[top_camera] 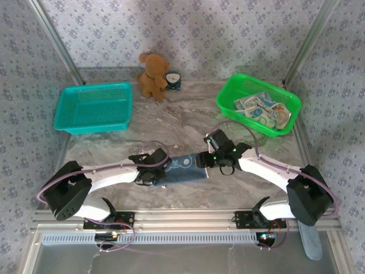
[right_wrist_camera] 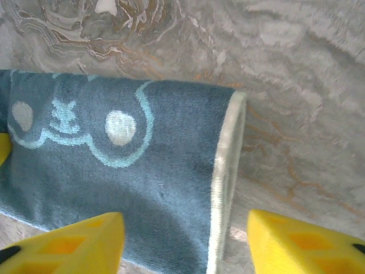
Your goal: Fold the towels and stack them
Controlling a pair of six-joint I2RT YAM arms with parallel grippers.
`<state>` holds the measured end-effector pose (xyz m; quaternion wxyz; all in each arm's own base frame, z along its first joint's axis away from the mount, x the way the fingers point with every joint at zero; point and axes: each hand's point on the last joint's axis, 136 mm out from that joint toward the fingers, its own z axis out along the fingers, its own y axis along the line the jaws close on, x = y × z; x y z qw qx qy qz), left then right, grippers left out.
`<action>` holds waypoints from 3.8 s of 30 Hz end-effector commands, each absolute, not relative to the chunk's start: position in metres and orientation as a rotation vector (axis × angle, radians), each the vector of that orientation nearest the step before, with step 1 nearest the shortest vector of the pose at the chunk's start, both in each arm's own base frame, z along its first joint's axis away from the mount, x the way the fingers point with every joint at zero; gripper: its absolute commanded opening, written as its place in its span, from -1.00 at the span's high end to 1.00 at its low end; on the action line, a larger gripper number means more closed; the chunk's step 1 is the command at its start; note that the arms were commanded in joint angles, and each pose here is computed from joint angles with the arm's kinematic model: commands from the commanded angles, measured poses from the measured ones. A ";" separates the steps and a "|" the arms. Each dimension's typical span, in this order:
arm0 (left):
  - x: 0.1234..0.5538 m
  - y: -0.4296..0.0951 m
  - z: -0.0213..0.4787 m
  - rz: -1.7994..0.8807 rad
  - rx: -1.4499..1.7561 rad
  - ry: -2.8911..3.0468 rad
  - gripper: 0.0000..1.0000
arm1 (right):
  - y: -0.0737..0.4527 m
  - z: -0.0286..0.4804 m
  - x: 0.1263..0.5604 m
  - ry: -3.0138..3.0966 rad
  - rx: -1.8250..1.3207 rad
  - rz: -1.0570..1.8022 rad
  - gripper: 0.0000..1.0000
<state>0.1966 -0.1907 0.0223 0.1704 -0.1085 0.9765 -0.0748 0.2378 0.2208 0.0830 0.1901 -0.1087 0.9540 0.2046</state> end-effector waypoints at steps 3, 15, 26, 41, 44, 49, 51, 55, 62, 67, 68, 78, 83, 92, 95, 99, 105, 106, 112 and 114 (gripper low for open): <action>0.194 -0.173 0.043 -0.049 -0.211 2.800 1.00 | 0.215 0.104 0.250 2.636 -0.247 0.593 -0.85; 0.236 -0.149 0.144 -0.030 -0.136 2.706 1.00 | 0.193 0.129 0.281 2.529 -0.150 0.486 -1.00; 0.283 -0.123 0.245 -0.034 -0.013 2.557 1.00 | 0.192 0.156 0.308 2.444 -0.166 0.445 -1.00; 0.356 -0.069 0.328 0.085 0.010 2.385 1.00 | 0.205 0.169 0.335 2.481 -0.183 0.442 -1.00; 0.370 -0.062 0.342 0.077 -0.005 2.348 1.00 | 0.207 0.169 0.338 2.493 -0.188 0.436 -1.00; 0.391 -0.039 0.363 0.101 -0.049 2.300 1.00 | 0.210 0.170 0.342 2.504 -0.189 0.432 -1.00; 0.398 -0.029 0.377 0.109 -0.064 2.268 1.00 | 0.210 0.170 0.343 2.509 -0.192 0.428 -1.00; 0.412 -0.007 0.386 0.157 -0.099 2.252 1.00 | 0.208 0.162 0.342 2.537 -0.200 0.410 -1.00; 0.432 0.026 0.385 0.187 -0.202 2.260 1.00 | 0.210 0.169 0.350 2.526 -0.193 0.419 -1.00; 0.450 0.029 0.363 0.194 -0.248 2.304 1.00 | 0.210 0.166 0.352 2.536 -0.188 0.422 -1.00; 0.455 0.031 0.357 0.202 -0.269 2.315 1.00 | 0.210 0.165 0.352 2.540 -0.185 0.422 -1.00; 0.494 0.029 0.305 0.209 -0.413 2.415 1.00 | 0.203 0.160 0.350 2.558 -0.168 0.408 -1.00; 0.496 0.043 0.293 0.317 -0.477 2.427 1.00 | 0.196 0.163 0.349 2.551 -0.142 0.398 -1.00; 0.510 -0.008 0.291 0.042 -0.395 2.446 1.00 | 0.192 0.145 0.343 2.593 -0.115 0.391 -1.00; 0.510 -0.027 0.289 -0.043 -0.378 2.460 1.00 | 0.192 0.145 0.344 2.591 -0.114 0.392 -1.00; 0.509 -0.026 0.278 -0.032 -0.398 2.490 1.00 | 0.192 0.145 0.344 2.593 -0.113 0.391 -1.00; 0.511 -0.007 0.272 -0.013 -0.399 2.505 1.00 | 0.193 0.146 0.344 2.589 -0.114 0.393 -1.00; 0.512 -0.004 0.271 -0.012 -0.396 2.507 1.00 | 0.193 0.146 0.345 2.587 -0.112 0.394 -1.00; 0.516 0.043 0.252 0.152 -0.359 2.548 1.00 | 0.195 0.149 0.349 2.579 -0.111 0.387 -1.00; 0.517 0.076 0.242 0.255 -0.386 2.554 0.60 | 0.197 0.149 0.347 2.583 -0.118 0.391 -1.00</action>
